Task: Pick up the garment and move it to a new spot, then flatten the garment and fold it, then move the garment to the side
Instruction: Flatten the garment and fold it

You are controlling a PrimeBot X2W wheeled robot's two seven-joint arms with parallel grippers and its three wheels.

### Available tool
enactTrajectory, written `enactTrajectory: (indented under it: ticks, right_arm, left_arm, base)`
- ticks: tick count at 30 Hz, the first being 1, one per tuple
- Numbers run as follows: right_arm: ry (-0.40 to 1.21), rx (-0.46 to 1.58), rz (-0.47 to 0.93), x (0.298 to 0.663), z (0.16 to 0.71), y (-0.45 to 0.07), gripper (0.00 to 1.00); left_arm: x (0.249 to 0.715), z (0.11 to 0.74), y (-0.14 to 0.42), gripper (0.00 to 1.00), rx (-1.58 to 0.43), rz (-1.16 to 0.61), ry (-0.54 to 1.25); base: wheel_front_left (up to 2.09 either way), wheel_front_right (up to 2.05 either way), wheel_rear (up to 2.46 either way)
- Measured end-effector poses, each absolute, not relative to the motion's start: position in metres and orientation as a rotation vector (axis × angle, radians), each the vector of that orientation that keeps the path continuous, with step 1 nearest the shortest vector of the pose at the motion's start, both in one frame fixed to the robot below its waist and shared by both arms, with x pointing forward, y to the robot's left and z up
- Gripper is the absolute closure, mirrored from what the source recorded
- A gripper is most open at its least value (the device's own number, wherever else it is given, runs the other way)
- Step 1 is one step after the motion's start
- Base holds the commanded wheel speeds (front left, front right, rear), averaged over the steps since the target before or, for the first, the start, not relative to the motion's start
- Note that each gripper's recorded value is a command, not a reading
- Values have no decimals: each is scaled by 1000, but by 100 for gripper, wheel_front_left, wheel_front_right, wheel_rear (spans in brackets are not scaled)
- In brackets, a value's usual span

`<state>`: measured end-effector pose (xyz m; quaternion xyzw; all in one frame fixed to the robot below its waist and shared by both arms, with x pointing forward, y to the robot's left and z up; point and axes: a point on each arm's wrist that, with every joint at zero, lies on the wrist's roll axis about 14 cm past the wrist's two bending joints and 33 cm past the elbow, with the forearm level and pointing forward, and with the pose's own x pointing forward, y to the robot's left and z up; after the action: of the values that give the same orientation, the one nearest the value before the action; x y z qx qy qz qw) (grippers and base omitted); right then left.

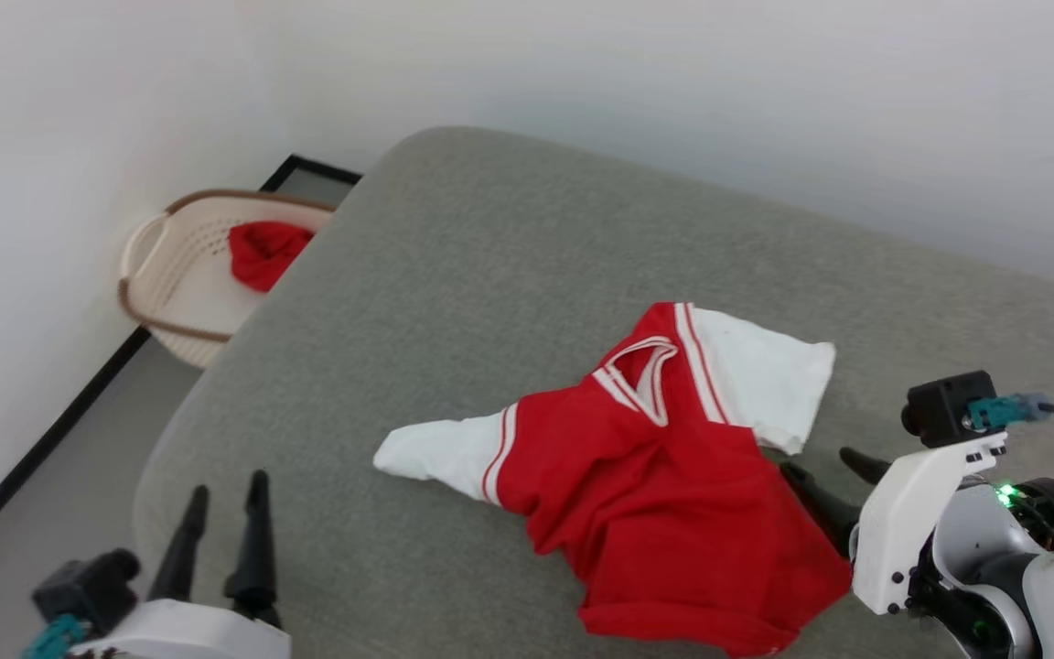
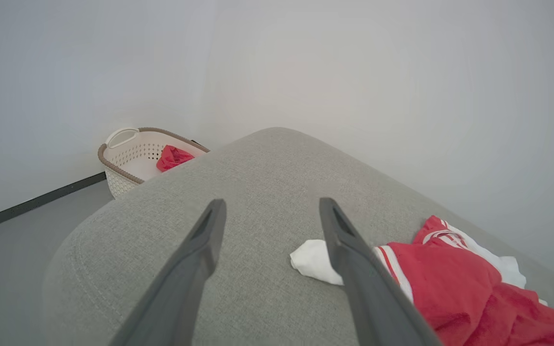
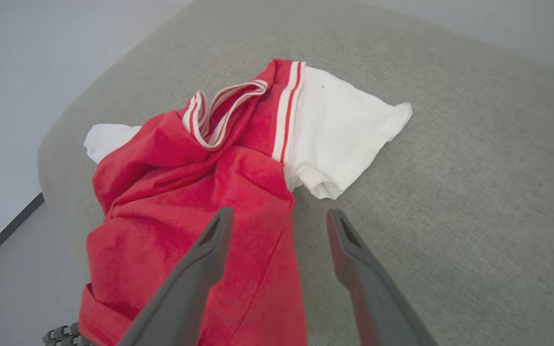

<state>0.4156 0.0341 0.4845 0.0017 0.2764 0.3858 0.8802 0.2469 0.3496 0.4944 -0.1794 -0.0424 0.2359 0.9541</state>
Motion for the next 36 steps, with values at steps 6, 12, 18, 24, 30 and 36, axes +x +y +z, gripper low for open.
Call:
enactTrajectory:
  ticks: [6,12,18,24,30,36]
  right_arm:
    - [764,-50,873,404,453,49,0]
    - [902,-129,894,394,419,50,0]
    - [959,-170,913,386,394,52,100]
    - [940,-154,906,392,396,50,100]
    - [895,-156,875,405,415,33,100]
    - [897,-169,809,404,424,-1,100]
  left_arm:
    - [247,483,348,0,-380,503,-63]
    - [246,474,351,0,-390,535,-45]
    - [246,470,353,0,-383,560,-36]
    - [248,469,355,0,-380,572,-38]
    - [254,471,352,0,-376,547,-42]
    - [258,471,348,0,-376,513,-42]
  base:
    - [0,0,0]
    - [0,0,0]
    - [0,0,0]
    - [0,0,0]
    - [0,0,0]
    - [0,0,0]
